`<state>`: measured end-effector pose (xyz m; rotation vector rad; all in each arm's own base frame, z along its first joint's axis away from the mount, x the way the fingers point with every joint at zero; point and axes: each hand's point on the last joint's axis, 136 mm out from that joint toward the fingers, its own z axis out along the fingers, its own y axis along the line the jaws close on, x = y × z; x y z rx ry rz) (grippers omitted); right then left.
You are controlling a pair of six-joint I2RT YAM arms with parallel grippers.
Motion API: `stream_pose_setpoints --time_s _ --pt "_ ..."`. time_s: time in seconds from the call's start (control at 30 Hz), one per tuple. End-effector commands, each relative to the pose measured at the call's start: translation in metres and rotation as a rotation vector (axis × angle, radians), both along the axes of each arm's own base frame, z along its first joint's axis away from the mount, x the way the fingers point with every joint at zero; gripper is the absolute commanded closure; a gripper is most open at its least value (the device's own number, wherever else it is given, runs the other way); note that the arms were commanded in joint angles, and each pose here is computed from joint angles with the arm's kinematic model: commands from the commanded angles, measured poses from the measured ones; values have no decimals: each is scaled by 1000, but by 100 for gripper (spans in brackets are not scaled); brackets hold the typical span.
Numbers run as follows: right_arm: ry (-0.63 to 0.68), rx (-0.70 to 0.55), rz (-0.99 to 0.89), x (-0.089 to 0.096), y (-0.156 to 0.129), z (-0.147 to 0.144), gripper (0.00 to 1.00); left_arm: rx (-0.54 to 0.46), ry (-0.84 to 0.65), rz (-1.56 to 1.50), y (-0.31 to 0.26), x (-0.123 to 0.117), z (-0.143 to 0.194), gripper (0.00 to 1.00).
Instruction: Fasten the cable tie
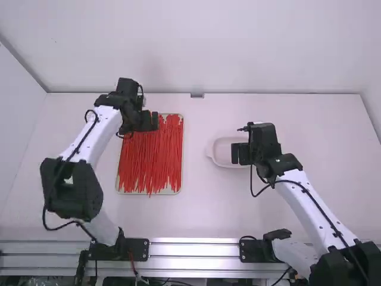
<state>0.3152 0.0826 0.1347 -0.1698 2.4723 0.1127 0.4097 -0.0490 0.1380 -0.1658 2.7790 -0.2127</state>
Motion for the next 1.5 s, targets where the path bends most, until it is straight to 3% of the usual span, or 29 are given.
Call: stream_pose_setpoints --time_s 0.0,0.4,0.93,1.2,1.37,1.47 --pt "-26 3 -11 8 -1 11 2 17 11 -18 -2 12 -9 1" --pt "-26 3 -7 7 1 11 2 20 6 -26 -5 51 -67 1" --pt "-26 3 -8 7 0 11 2 17 24 -8 -8 67 -115 0" --pt "-25 3 -18 8 -3 10 2 15 6 -8 -8 72 -114 20" --pt "-25 2 -17 8 -3 10 2 15 0 -8 -8 73 -114 43" --pt "-25 2 -15 8 -2 10 2 14 -3 -8 -8 74 -114 47"
